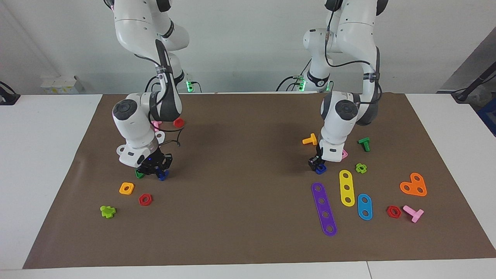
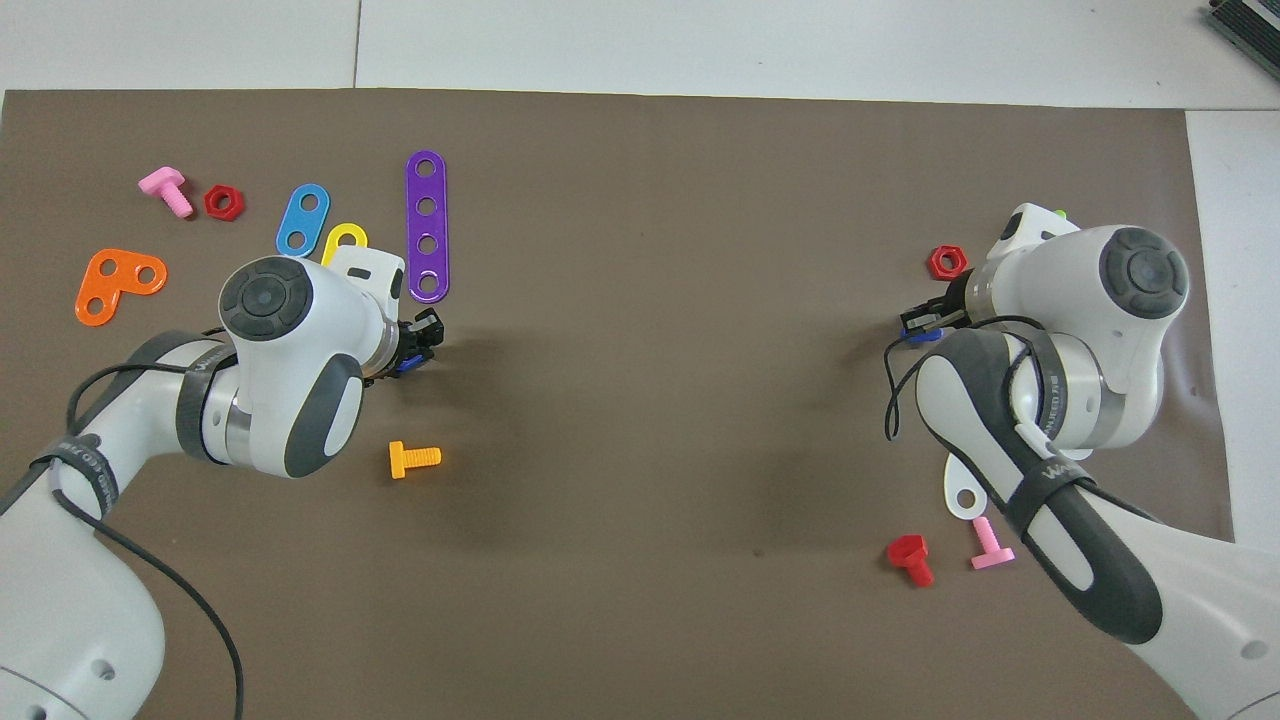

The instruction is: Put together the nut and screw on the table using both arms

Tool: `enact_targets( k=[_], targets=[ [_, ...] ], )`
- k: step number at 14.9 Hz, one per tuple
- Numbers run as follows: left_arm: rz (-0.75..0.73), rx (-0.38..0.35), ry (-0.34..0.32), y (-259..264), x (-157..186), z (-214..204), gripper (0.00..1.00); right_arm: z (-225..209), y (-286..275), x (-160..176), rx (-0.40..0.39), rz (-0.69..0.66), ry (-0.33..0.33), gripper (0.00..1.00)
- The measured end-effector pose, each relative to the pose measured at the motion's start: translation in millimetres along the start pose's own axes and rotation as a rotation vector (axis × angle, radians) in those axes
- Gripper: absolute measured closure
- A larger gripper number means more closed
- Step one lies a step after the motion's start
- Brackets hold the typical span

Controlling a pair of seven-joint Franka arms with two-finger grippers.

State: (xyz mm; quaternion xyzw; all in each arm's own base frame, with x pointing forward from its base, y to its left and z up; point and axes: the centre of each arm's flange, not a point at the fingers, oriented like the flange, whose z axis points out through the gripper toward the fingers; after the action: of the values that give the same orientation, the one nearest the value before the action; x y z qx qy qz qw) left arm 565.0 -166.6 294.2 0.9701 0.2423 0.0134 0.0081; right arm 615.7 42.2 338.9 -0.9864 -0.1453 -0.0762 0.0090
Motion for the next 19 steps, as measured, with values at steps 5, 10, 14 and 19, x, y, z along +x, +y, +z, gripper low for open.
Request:
enact_targets(
  k=[5,10,14,19],
  targets=[
    [0.024,-0.009,0.038,9.1,8.7,-16.2,0.53,-74.6,-86.3,55.7,0.033,0.128,0.070,0.82],
    [0.053,-0.004,0.034,29.9,7.3,-36.3,0.53,-85.8,-218.7,71.7,0.076,0.196,0.094,0.82],
    [0.071,0.016,0.018,58.8,15.6,-77.4,0.53,-64.4,-284.9,79.4,0.062,0.225,0.137,0.82],
    [0.074,0.030,-0.001,76.2,26.1,-96.4,0.53,2.8,-331.2,77.3,0.017,0.239,0.151,0.82]
  ],
)
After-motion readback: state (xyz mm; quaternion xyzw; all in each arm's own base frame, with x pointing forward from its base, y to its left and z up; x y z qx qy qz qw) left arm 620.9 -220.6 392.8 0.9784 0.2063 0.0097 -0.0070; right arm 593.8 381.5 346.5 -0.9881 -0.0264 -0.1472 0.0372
